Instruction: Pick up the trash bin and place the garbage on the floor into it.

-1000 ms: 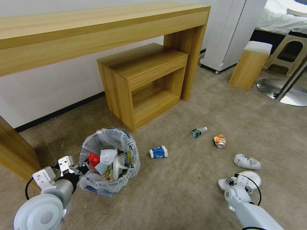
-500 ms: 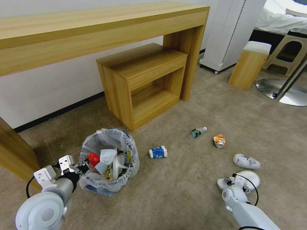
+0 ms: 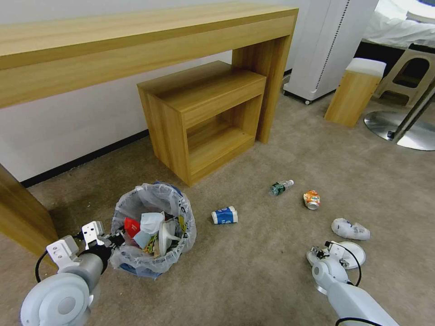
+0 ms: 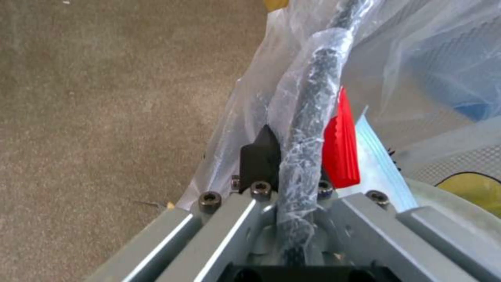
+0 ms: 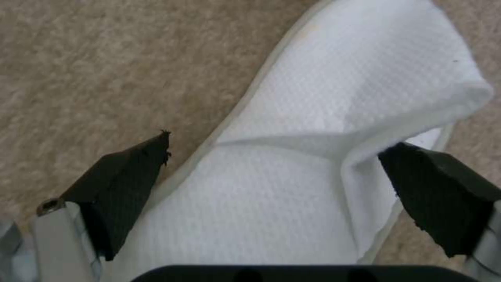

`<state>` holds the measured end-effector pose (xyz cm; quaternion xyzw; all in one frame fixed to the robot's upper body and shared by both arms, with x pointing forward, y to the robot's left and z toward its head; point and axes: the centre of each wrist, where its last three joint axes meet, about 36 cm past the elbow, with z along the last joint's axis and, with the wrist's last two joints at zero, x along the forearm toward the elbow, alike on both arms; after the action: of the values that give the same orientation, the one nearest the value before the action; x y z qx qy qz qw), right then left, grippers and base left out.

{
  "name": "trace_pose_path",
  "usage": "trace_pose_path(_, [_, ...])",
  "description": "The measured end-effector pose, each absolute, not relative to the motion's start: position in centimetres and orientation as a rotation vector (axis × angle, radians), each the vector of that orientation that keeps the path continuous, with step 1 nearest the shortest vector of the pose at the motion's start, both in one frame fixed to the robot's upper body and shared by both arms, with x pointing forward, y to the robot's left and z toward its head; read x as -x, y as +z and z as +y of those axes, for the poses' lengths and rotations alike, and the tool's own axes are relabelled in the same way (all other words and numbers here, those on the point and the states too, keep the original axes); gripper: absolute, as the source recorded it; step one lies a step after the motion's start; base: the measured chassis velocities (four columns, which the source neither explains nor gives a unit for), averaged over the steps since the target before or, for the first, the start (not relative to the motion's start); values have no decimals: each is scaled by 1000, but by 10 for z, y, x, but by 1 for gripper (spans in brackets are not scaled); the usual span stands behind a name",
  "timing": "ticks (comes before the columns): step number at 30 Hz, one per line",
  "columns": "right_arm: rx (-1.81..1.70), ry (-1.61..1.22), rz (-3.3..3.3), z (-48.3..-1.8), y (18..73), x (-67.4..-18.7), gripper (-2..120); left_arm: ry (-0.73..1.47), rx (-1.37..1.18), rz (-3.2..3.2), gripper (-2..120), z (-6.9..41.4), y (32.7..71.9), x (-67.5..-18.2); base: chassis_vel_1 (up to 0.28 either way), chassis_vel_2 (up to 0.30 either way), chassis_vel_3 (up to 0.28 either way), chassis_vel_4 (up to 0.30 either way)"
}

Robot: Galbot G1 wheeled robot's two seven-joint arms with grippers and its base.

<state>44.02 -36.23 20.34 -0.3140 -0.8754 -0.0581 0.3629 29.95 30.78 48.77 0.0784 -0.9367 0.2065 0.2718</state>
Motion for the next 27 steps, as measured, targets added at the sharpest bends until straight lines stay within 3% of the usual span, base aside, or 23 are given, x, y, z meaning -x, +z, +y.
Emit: trace_pose_path(27, [848,-251,-2273,-364,206,-450,99,555,-194,-2512,0,304,487,-295,0,0,0,0])
